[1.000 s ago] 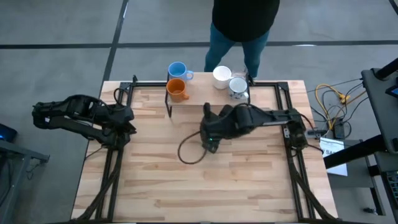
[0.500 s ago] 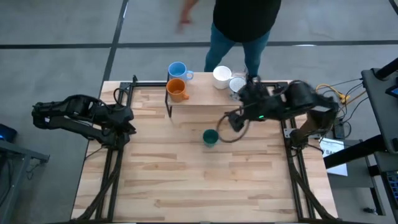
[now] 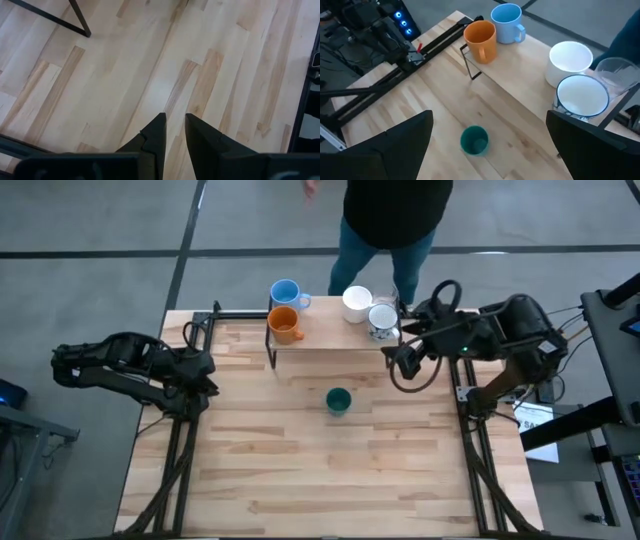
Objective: Stack small to large cups/mugs on shelf
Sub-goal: Put the green cup on the shelf
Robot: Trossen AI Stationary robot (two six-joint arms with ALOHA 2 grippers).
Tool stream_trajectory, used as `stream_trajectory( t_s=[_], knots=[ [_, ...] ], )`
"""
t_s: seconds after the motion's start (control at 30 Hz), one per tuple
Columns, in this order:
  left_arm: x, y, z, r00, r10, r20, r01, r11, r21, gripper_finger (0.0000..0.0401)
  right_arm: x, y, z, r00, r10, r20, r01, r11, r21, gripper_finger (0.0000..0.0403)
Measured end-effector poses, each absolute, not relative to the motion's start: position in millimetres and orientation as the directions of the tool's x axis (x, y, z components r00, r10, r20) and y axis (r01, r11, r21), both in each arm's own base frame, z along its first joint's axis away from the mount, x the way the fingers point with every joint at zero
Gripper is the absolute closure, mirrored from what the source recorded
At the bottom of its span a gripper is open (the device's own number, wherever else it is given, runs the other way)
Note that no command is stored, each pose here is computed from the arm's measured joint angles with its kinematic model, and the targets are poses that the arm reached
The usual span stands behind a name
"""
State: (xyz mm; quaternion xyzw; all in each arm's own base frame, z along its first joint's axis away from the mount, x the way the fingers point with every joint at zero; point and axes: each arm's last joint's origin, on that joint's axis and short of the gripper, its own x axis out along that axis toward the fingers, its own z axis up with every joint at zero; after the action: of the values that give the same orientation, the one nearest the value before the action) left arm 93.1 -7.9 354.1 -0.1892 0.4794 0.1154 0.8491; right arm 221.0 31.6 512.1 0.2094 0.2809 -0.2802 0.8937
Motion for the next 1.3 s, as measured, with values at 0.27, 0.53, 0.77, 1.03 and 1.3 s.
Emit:
stream_trajectory(
  t_s=[0.27, 0.53, 0.77, 1.03, 1.3],
  knots=[
    [93.4, -8.2, 354.1, 0.514, 0.006, -0.858, -0.377, 0.9, -0.22, 0.0344, 231.1, 35.1, 512.3, 0.72, -0.329, -0.611, 0.586, 0.76, 0.281, 0.0021],
    [93.4, -8.3, 354.1, 0.513, 0.003, -0.858, -0.376, 0.9, -0.222, 0.0344, 239.2, 41.1, 519.6, 0.807, -0.159, -0.569, 0.425, 0.825, 0.373, 0.0021],
    [93.3, -8.3, 354.1, 0.513, 0.002, -0.858, -0.377, 0.899, -0.223, 0.0344, 246.4, 44.4, 522.7, 0.841, -0.094, -0.532, 0.355, 0.839, 0.412, 0.0021],
    [93.3, -8.4, 354.1, 0.513, -0.001, -0.859, -0.377, 0.898, -0.226, 0.0344, 267.8, 50.2, 513.7, 0.834, -0.06, -0.548, 0.337, 0.842, 0.421, 0.0013],
    [92.9, -8.6, 354.1, 0.513, -0.009, -0.859, -0.374, 0.898, -0.233, 0.0344, 247.9, 54.4, 556.2, 0.971, -0.058, -0.23, 0.15, 0.903, 0.402, 0.0005]
  ],
)
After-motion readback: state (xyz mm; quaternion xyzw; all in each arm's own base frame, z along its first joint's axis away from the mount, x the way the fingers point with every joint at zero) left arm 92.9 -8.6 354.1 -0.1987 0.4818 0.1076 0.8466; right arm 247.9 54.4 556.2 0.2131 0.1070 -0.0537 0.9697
